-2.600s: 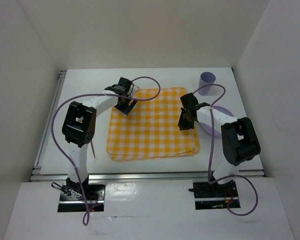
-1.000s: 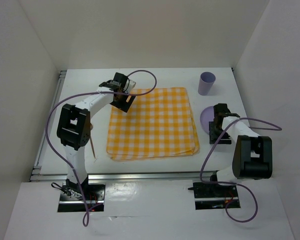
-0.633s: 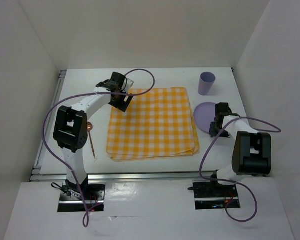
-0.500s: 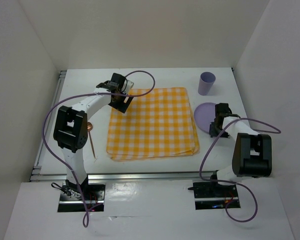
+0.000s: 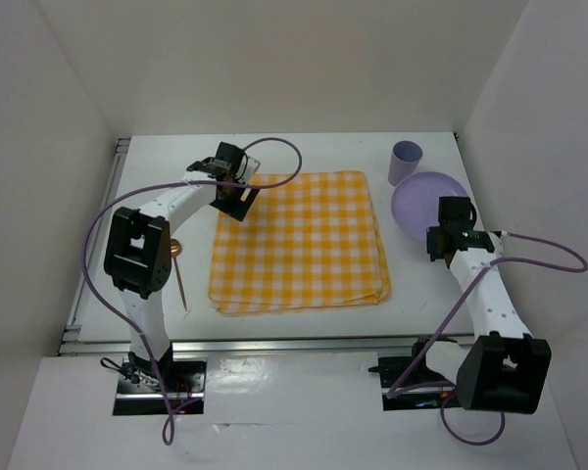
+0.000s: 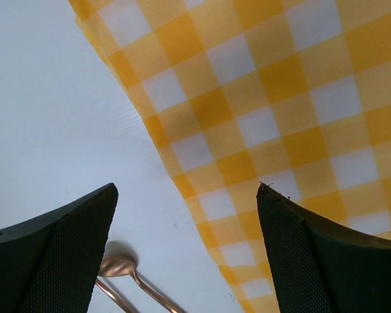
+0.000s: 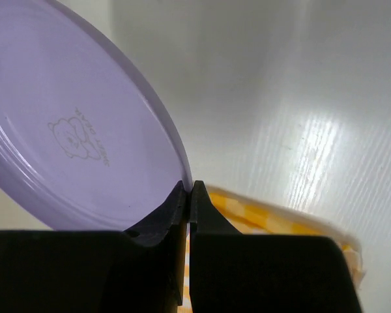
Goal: Set the dinner table for one person
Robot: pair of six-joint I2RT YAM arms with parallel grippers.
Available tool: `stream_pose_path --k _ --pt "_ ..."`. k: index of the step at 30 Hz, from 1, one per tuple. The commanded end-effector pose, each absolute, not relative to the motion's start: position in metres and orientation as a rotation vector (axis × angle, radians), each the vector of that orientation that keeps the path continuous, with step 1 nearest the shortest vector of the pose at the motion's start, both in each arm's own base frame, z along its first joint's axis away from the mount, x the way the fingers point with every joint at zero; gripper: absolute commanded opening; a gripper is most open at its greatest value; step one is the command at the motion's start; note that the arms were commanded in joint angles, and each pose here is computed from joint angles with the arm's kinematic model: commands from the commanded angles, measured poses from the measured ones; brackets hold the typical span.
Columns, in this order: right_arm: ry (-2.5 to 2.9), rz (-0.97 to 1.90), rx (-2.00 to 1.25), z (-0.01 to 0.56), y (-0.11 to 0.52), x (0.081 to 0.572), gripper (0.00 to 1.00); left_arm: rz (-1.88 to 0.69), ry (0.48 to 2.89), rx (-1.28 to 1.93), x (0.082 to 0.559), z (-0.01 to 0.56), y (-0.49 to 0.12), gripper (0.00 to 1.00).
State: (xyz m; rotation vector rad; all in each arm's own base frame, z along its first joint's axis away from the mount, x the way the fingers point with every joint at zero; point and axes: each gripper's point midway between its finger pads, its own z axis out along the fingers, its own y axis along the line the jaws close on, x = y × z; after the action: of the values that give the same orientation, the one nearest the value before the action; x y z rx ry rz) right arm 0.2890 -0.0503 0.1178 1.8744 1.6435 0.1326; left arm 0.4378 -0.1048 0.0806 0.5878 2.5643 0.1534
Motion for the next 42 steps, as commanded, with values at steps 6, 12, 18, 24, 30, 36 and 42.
stream_pose_path --k 6,12,18,24,30,36,42 --pt "1.748 0.328 0.843 0.261 -0.01 0.383 0.0 0.082 2.524 0.425 0.453 0.13 -0.074 0.94" --pt "2.042 0.439 0.014 0.258 0.143 0.439 0.0 0.063 2.508 0.262 0.449 0.158 -0.028 0.94" --pt "2.274 0.606 -0.259 0.171 0.223 0.421 0.0 0.076 2.556 0.153 0.428 0.152 0.007 0.94" --pt "2.494 0.634 -0.277 0.101 0.227 0.404 0.0 0.087 2.578 0.137 0.421 0.148 0.017 0.94" --pt "2.649 0.659 -0.236 0.055 0.224 0.381 0.0 0.123 2.607 0.086 0.411 0.14 0.034 0.94" --pt "2.799 0.628 -0.086 0.038 0.219 0.365 0.0 0.119 2.655 0.041 0.394 0.133 0.048 0.94" --pt "2.814 0.581 0.0 0.04 0.213 0.362 0.36 0.158 2.702 0.087 0.37 0.123 0.055 0.94"
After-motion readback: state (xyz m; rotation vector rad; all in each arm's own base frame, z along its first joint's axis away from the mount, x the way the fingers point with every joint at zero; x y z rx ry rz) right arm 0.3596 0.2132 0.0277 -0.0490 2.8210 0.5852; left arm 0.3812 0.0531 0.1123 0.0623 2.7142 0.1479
